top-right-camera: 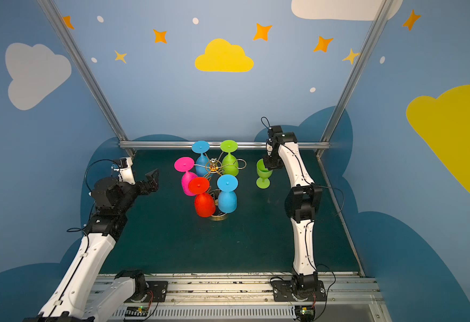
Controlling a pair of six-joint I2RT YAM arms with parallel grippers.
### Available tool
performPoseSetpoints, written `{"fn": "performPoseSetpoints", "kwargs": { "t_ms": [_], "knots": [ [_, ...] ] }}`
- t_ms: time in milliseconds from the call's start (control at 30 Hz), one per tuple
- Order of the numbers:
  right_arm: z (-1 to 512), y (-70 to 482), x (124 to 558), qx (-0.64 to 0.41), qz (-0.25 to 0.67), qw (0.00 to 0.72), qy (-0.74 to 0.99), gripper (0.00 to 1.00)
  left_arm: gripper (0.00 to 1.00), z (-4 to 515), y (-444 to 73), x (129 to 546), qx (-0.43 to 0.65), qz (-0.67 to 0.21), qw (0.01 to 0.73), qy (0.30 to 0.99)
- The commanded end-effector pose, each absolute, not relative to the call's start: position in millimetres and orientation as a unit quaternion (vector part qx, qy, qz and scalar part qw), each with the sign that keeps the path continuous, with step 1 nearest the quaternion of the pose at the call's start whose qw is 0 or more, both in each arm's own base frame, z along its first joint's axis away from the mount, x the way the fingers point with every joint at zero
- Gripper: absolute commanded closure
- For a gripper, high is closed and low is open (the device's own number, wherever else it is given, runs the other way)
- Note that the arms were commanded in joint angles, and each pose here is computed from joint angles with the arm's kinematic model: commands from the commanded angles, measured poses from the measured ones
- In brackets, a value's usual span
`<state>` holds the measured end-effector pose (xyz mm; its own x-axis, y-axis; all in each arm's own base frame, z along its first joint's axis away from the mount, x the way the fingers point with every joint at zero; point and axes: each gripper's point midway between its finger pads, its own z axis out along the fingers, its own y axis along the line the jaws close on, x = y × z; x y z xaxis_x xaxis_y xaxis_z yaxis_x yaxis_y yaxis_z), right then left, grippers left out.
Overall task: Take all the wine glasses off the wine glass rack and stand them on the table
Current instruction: 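Lower the green glass upright beside the rack with the right gripper while left withdraws, then open the right gripper and draw it back from the standing green glass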
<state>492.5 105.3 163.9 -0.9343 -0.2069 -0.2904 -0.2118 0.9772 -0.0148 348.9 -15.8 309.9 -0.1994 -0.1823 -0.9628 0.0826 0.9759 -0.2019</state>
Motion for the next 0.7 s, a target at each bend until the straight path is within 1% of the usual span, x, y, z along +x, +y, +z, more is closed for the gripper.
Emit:
{"fn": "performPoseSetpoints", "kwargs": {
  "t_ms": [0, 133, 367, 533, 667],
  "knots": [
    [203.5, 109.7, 493.6, -0.097, 0.04, 0.193, 0.976, 0.66, 0.0, 315.5, -13.4, 345.8, -0.032, -0.1, 0.641, 0.76],
    [236.3, 107.6, 495.8, -0.081, 0.057, 0.238, 0.966, 0.6, 0.0, 316.4, -13.1, 344.6, -0.032, -0.099, 0.643, 0.759],
    [293.3, 106.6, 486.9, -0.05, 0.122, 0.314, 0.94, 0.58, 0.0, 319.4, -12.5, 342.0, -0.035, -0.101, 0.647, 0.755],
    [336.1, 114.7, 454.0, -0.025, 0.216, 0.369, 0.904, 0.58, 0.0, 322.2, -14.2, 340.2, -0.036, -0.108, 0.65, 0.751],
    [362.1, 126.1, 413.0, -0.03, 0.3, 0.44, 0.846, 0.58, 0.0, 326.7, -15.1, 337.9, -0.038, -0.114, 0.656, 0.746]
  ]
}}
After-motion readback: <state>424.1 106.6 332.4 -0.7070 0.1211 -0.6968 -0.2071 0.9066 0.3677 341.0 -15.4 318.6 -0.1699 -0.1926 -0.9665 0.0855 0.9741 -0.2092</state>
